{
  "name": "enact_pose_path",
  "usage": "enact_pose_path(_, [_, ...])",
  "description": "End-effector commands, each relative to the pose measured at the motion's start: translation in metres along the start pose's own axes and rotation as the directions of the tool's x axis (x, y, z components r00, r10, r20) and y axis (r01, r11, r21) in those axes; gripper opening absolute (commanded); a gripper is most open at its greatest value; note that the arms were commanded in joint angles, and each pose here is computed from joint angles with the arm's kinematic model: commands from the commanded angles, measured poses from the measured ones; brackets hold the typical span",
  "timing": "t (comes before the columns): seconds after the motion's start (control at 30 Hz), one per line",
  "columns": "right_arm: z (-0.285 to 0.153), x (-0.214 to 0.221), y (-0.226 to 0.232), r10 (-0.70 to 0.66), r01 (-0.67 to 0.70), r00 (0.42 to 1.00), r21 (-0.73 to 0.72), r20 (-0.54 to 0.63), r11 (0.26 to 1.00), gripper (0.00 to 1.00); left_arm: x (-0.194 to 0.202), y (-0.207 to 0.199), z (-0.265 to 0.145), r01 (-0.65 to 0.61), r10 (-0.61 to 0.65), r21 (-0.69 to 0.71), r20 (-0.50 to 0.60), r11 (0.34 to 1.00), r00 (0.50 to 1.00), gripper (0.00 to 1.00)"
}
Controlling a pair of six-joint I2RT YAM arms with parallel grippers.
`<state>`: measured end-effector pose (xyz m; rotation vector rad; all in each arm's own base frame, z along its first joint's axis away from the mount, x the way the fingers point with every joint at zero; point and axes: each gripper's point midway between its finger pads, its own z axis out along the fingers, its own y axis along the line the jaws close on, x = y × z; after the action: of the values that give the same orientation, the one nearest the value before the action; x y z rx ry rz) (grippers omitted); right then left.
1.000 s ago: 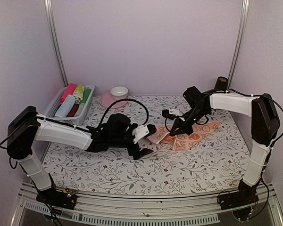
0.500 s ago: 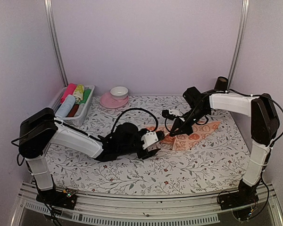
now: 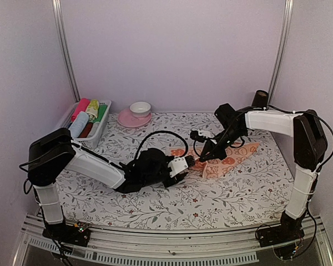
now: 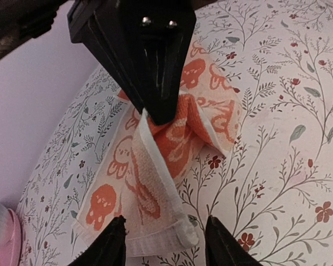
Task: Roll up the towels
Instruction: Pass from the right arm to the left
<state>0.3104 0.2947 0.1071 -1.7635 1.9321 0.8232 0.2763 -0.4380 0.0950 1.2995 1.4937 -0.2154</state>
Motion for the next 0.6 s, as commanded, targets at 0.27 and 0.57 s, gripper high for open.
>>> enact_pose_path(0.27, [0.004, 0.003, 0.002, 0.025, -0.024, 1.000, -0.029, 0.011, 0.999, 0.03, -0.015, -0.005, 0.005, 0.002, -0.002, -0.001, 0.026, 1.000, 1.000, 0.29])
enact_pose_path(0.57, [0.004, 0.004, 0.002, 0.024, -0.024, 1.000, -0.029, 0.010, 0.999, 0.03, -0.006, -0.003, 0.009, -0.003, 0.003, -0.014, -0.021, 1.000, 1.000, 0.26])
